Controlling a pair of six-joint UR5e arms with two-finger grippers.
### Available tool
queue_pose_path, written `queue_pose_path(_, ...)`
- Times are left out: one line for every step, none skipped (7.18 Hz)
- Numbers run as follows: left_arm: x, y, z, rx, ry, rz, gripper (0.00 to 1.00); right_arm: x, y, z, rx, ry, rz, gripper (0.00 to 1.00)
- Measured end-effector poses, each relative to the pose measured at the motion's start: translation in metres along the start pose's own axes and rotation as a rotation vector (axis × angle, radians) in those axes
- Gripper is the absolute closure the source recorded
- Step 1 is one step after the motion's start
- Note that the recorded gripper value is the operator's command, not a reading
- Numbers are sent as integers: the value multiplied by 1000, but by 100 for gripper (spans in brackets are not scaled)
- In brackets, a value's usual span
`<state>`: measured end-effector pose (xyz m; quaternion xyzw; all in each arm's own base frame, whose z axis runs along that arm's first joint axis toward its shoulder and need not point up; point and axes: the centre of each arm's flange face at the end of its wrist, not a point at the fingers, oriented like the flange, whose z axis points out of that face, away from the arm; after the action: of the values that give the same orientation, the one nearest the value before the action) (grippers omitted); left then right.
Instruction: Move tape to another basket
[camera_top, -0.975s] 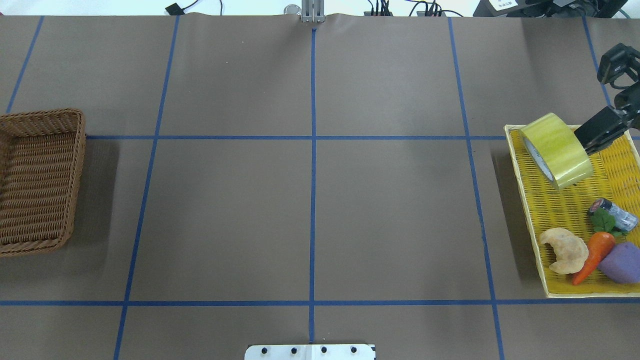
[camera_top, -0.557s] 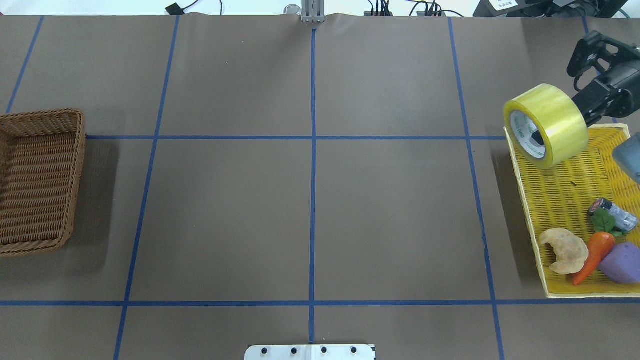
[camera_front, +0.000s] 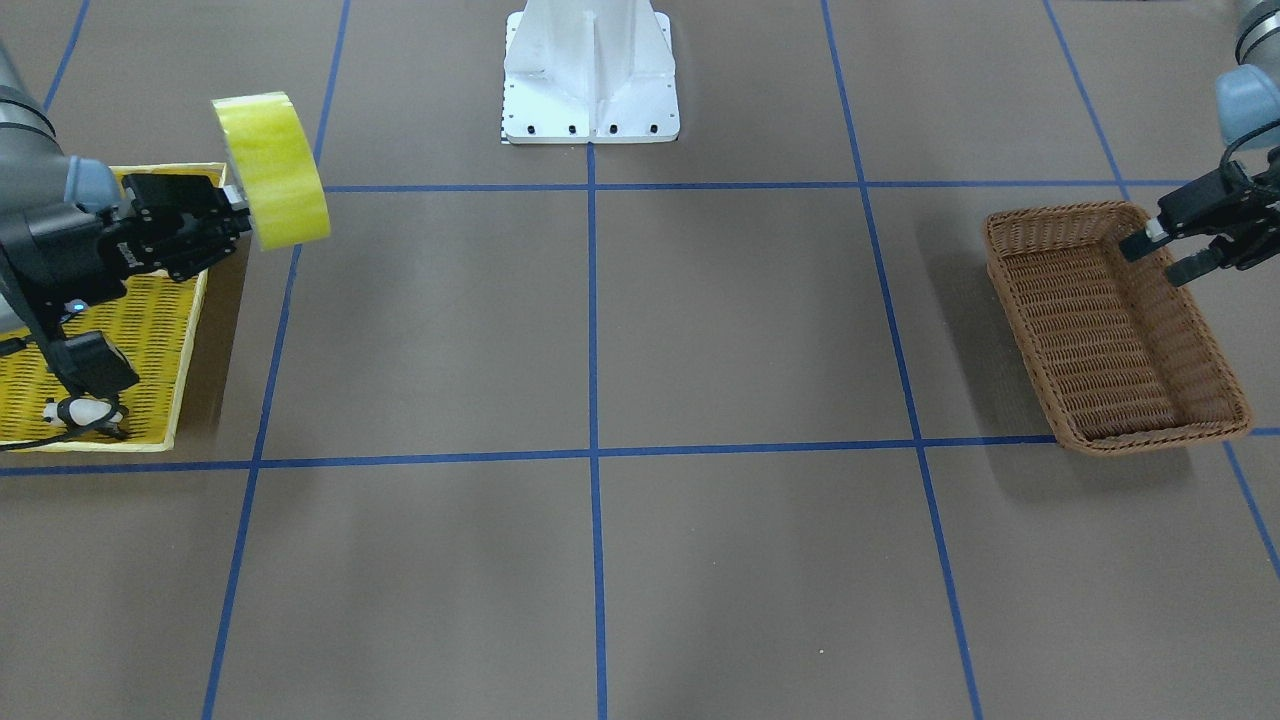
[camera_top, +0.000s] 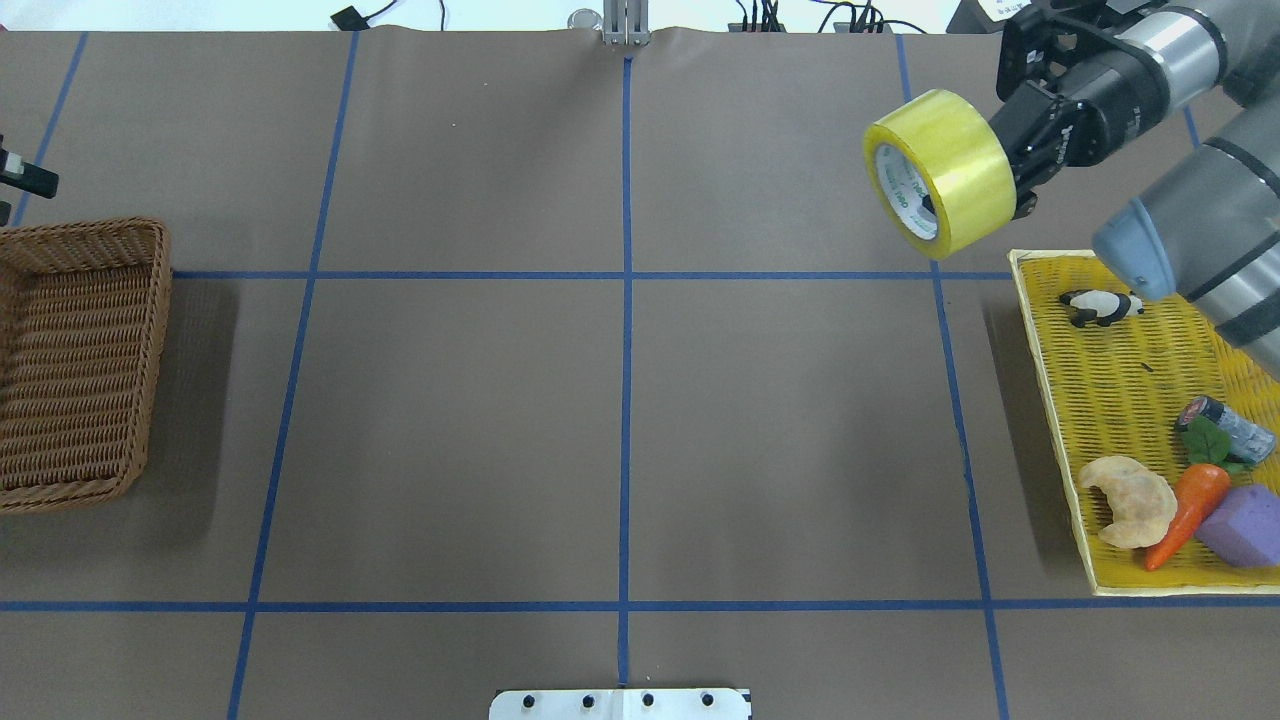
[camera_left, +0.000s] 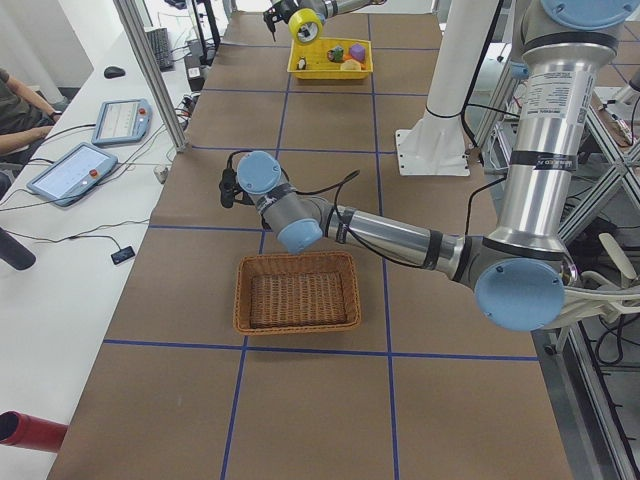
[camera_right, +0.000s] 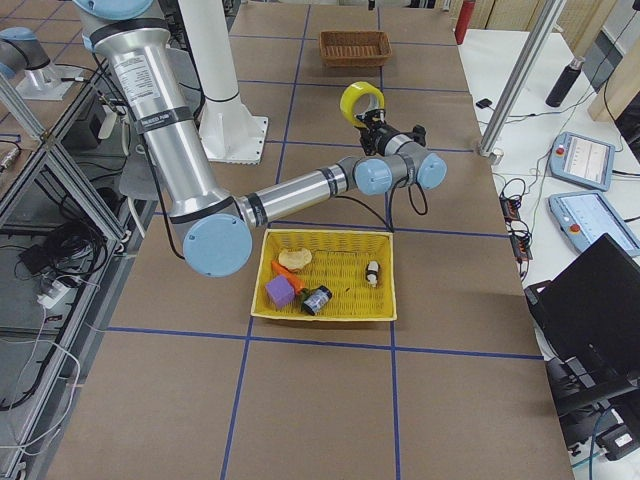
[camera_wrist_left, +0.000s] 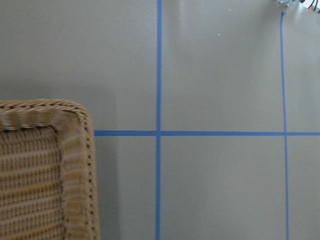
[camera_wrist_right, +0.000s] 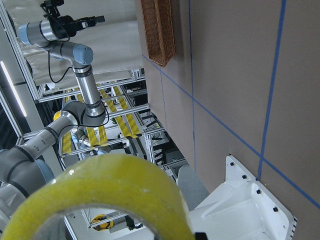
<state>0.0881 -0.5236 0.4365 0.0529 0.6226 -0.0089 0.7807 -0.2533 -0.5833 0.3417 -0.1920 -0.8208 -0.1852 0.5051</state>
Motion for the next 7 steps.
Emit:
queue_pose_path(11, -5, 15, 0, 11, 18, 2, 0, -16, 13, -13, -2, 16, 100)
queue_pose_path(28, -10, 29, 11, 17, 6, 2, 2, -25, 28, -32, -3, 28, 100)
queue_pose_path(46, -11, 46, 25, 29, -14, 2, 3, -26, 38, -49, -23, 28, 100)
queue_pose_path(60, -8, 63, 41, 46, -32, 2, 4, -15, 40, -64, -70, 17, 100)
queue_pose_path(74, -3, 80, 52, 66, -52, 2, 5, 1, 39, -74, -132, 7, 100)
queue_pose_path(88, 1, 95, 59, 87, -77, 2, 6, 7, 38, -73, -194, -1, 100)
queue_pose_path(105, 4, 108, 57, 114, -112, 2, 7, 1, 41, -49, -242, -5, 100)
